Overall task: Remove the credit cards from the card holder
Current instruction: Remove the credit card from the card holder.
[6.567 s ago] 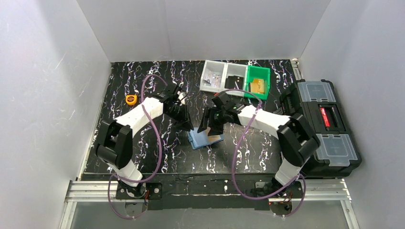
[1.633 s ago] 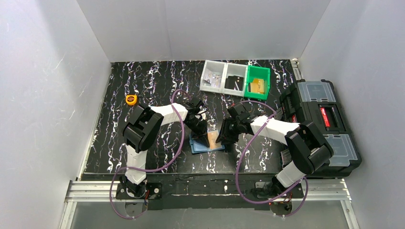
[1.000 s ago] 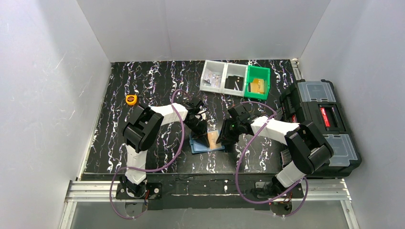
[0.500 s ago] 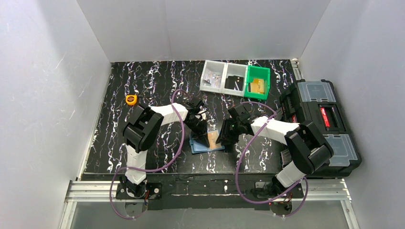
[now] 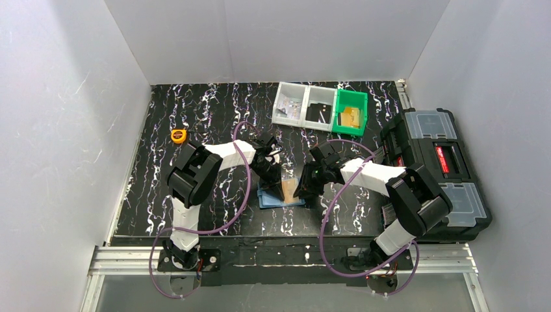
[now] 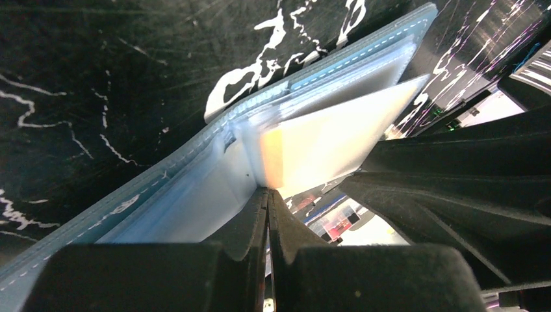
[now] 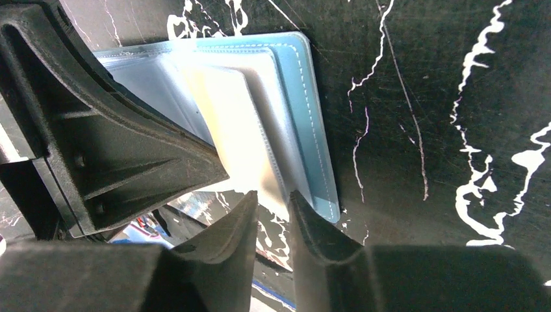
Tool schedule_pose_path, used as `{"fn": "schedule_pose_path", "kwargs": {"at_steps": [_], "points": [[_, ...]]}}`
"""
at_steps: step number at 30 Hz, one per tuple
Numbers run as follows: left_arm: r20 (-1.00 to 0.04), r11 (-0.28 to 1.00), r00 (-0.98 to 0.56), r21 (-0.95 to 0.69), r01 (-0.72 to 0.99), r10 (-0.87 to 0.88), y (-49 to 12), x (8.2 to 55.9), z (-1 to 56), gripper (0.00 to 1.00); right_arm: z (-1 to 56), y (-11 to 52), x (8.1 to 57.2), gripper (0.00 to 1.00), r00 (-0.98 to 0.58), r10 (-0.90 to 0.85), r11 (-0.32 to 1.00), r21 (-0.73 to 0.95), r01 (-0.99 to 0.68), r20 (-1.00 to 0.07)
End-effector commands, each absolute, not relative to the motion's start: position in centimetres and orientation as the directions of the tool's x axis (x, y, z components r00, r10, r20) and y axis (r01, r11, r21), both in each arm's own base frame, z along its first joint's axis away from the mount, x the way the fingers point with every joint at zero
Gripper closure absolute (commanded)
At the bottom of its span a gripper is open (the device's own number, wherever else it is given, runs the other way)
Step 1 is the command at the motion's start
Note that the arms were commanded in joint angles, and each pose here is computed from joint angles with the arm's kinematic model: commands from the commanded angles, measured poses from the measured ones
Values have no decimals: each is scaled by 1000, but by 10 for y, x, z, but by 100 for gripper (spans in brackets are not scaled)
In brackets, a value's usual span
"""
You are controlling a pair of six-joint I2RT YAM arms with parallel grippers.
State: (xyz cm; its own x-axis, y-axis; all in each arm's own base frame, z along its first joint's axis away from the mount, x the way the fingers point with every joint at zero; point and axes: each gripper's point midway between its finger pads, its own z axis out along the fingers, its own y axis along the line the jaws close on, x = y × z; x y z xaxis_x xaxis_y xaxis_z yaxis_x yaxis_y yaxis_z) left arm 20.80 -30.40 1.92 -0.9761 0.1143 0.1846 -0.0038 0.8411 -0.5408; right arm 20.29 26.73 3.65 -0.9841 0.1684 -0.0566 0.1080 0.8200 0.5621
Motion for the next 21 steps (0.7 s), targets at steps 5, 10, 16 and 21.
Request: {"fn": "schedule_pose_path", "kwargs": {"at_steps": [5, 10, 16, 21], "points": [[198, 921, -973, -389, 31, 117, -274, 200, -11, 100, 57, 287, 213, 84, -983, 167, 774, 628, 81, -78], [180, 917, -976, -398, 38, 119, -276, 202, -4, 100, 59, 285, 213, 99, -982, 169, 779, 622, 80, -87], [141, 917, -983, -396, 49, 114, -276, 209, 10, 100, 61, 281, 213, 99, -980, 171, 786, 613, 73, -103], [91, 916, -990, -395, 65, 110, -275, 216, 28, 92, 62, 277, 213, 99, -978, 171, 795, 603, 67, -117]]}}
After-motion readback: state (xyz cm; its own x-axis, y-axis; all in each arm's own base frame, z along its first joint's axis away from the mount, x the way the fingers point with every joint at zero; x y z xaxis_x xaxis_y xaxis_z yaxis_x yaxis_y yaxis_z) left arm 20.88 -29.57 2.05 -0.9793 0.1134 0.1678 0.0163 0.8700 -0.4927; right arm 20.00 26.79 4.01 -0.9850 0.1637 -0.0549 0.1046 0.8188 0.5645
